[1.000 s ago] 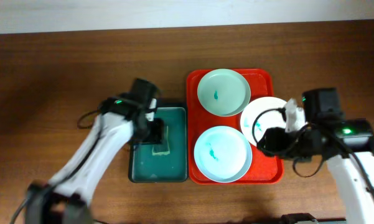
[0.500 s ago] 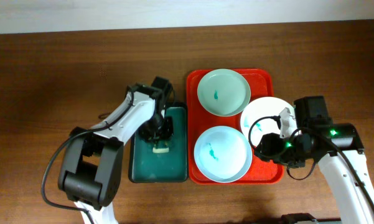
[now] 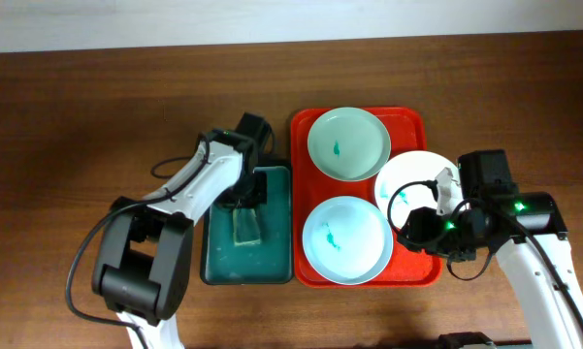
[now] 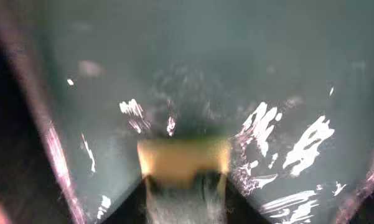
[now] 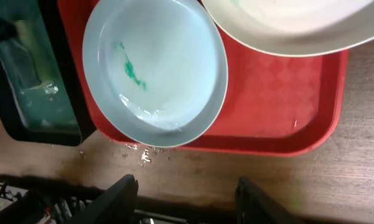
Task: Clean dirty plates on tray and stack at the side
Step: 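Lift the white plate with the right gripper and scrub it with the sponge, then return the sponge to the water tray with the left gripper, then carry the white plate with the right gripper to the table's right side, then release the plate on the table and withdraw the right gripper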
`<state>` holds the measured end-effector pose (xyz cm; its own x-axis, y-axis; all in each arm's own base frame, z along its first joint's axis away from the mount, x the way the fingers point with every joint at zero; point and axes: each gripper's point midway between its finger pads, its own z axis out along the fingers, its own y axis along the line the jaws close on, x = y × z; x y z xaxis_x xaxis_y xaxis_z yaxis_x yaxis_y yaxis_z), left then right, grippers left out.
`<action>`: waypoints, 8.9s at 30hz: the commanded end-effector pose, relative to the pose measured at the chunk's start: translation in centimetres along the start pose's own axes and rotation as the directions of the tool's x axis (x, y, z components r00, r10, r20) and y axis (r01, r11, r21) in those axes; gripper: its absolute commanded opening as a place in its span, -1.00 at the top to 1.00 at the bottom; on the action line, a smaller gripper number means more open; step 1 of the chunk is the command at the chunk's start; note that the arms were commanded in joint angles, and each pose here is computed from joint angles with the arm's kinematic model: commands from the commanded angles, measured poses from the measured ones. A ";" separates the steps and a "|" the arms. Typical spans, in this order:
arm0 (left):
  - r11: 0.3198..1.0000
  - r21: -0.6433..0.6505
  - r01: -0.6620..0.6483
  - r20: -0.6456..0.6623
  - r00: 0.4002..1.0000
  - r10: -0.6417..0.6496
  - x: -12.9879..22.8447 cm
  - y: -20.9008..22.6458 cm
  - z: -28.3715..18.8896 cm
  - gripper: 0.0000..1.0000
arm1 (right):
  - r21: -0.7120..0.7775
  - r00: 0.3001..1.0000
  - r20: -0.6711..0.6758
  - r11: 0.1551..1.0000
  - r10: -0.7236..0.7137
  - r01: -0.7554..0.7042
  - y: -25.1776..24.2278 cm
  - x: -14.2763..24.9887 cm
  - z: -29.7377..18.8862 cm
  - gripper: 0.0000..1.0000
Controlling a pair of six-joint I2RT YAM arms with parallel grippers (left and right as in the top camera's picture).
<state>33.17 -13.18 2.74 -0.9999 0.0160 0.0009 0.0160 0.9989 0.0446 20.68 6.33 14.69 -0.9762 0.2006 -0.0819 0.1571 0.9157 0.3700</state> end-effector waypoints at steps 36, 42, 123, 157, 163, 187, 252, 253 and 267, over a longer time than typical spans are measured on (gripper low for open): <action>0.926 0.281 -0.253 0.205 0.958 0.200 1.0 -8.8 -11.6 1.00 | 0.283 0.958 -0.128 0.936 0.255 -0.211 -7.0 -2.7 14.7 0.91; 0.902 0.318 -0.294 0.164 0.954 0.253 2.7 -17.2 -6.5 1.00 | 0.302 0.950 -0.162 0.930 0.266 -0.209 -7.2 -1.7 14.5 0.91; 0.992 0.064 -0.110 0.245 0.965 0.091 -0.2 -3.9 -12.9 1.00 | 0.294 0.962 -0.194 0.946 0.194 -0.132 -7.3 -1.5 14.4 0.91; 0.941 0.260 0.218 0.476 0.819 -0.322 2.4 10.2 -21.3 -0.99 | 0.016 0.947 0.270 0.984 -0.176 0.178 11.2 -5.3 2.9 0.92; 0.932 0.238 0.275 0.420 0.836 -0.354 4.7 11.7 -20.8 -0.99 | 0.399 0.767 0.432 0.863 -0.475 0.310 14.3 -8.4 5.2 0.92; 0.932 0.238 0.275 0.420 0.836 -0.354 4.7 11.7 -20.8 -0.99 | 0.708 0.400 0.469 0.606 -0.788 0.363 21.3 -5.4 -2.4 0.92; 0.932 0.238 0.275 0.420 0.836 -0.354 4.7 11.7 -20.8 -0.99 | -0.094 0.775 0.439 0.881 0.455 -0.464 -7.9 -11.8 -12.0 0.92; 0.932 0.238 0.275 0.420 0.836 -0.354 4.7 11.7 -20.8 -0.99 | -0.089 0.706 0.457 0.817 0.541 -0.570 -12.6 -11.4 -12.8 0.92; 0.932 0.238 0.275 0.420 0.836 -0.354 4.7 11.7 -20.8 -0.99 | 0.129 0.457 0.159 0.441 0.875 -0.888 -30.1 -5.3 -1.1 0.92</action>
<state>28.66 -2.61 23.29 -0.8546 -0.3156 -0.4123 -0.2563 0.9470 -0.1937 21.21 -23.84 6.38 -0.2272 0.9648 0.1322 0.9645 0.2042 0.1674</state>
